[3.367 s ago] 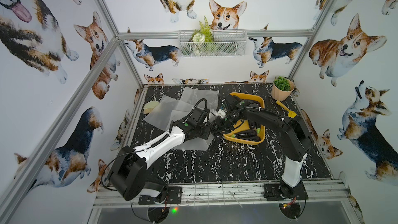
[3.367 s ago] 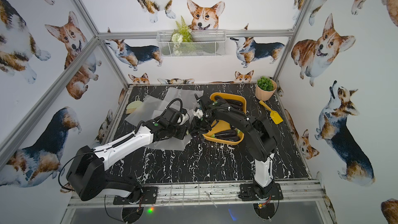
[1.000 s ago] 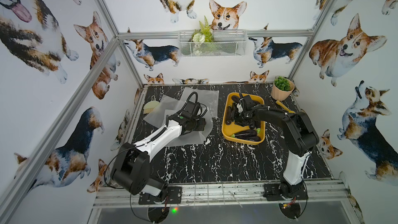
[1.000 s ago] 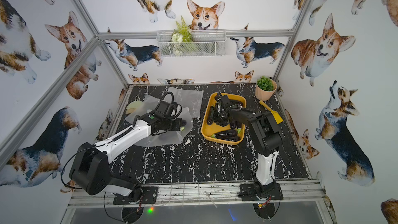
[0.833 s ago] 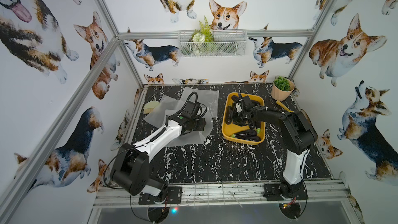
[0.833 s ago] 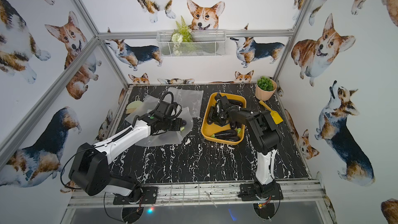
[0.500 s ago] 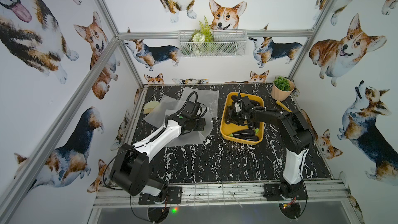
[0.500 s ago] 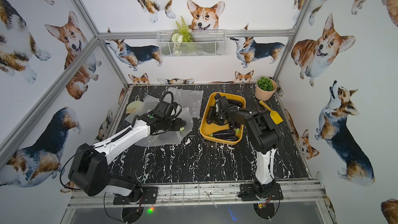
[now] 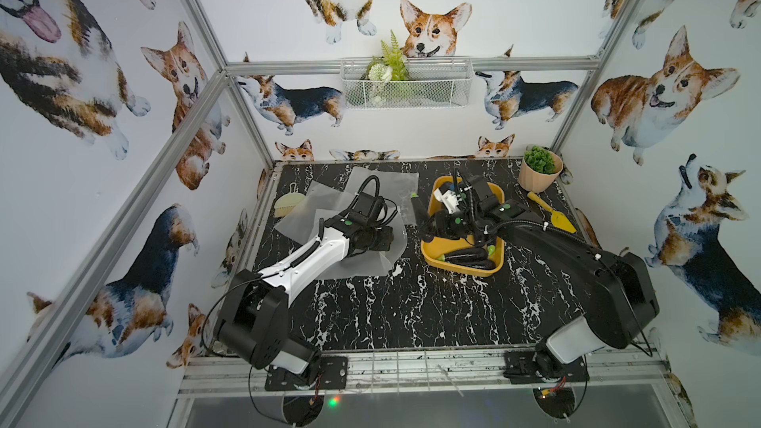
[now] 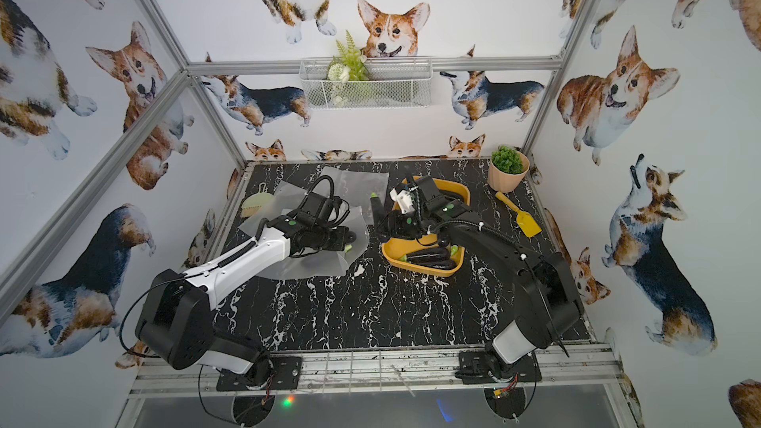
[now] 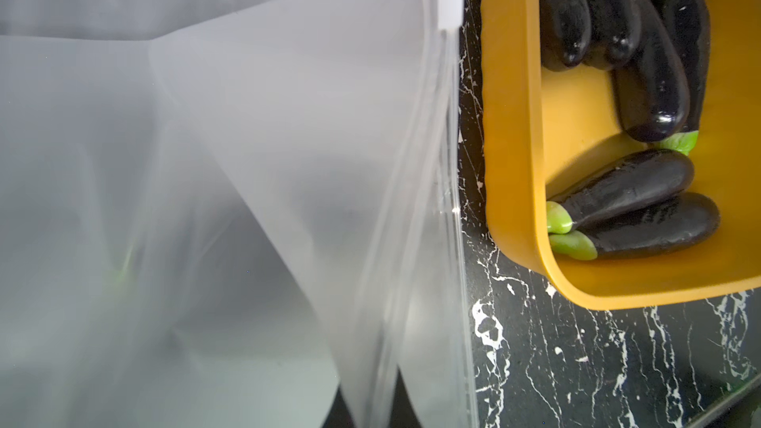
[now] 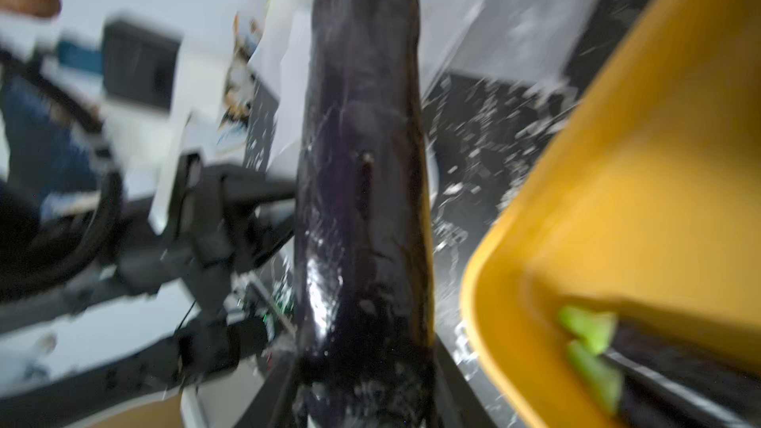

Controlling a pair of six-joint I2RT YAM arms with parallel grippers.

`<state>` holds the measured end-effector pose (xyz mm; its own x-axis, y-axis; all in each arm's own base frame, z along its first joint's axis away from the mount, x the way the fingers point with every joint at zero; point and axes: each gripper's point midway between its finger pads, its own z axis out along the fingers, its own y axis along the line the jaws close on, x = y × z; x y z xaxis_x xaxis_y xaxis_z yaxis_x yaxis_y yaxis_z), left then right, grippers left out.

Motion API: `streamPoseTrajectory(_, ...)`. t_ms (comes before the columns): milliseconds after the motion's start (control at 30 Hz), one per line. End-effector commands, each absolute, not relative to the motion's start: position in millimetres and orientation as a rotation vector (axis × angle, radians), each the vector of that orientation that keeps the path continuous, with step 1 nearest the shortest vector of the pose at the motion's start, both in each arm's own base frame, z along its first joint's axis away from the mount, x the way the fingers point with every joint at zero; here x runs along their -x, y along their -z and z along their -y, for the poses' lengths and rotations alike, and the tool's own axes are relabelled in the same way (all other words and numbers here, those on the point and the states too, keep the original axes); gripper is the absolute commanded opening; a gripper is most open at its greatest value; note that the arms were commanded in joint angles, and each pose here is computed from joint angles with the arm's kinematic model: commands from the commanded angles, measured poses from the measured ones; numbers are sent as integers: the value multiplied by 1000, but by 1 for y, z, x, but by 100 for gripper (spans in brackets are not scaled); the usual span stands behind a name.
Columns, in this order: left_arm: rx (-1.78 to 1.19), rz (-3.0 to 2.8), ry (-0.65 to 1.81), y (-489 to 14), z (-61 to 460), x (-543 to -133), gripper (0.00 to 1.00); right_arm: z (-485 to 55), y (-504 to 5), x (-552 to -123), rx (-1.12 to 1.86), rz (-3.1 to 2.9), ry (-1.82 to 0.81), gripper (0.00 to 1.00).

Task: Place the eggplant in a zip-top bag and seal the zipper
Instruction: Place the eggplant in the zipper food storage bag.

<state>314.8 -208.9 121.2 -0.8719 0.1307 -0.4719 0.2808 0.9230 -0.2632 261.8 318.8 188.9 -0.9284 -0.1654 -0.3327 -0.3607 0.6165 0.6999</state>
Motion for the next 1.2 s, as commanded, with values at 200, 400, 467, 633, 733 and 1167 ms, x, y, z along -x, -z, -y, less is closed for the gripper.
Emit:
streamPoseTrajectory(200, -361, -2541, 433, -134, 210, -314, 0, -318, -137, -182, 637, -2880, -1305, 32)
streamPoseTrajectory(400, -480, -2557, 449, -130, 217, -298, 0, -334, -139, -202, 542, -2903, -1326, 33)
streamPoseTrajectory(467, -504, -2554, 441, -130, 217, -295, 0, -336, -135, -209, 486, -2937, -1328, 33)
streamPoseTrajectory(633, -518, -2538, 460, -133, 220, -289, 0, -332, -123, -239, 295, -2992, -1293, 36)
streamPoseTrajectory(733, -538, -2535, 486, -134, 224, -285, 0, -338, -132, -255, 237, -2938, -1358, 37)
streamPoseTrajectory(1167, -527, -2543, 491, -132, 227, -286, 0, -374, -134, -275, 300, -2965, -1369, 46)
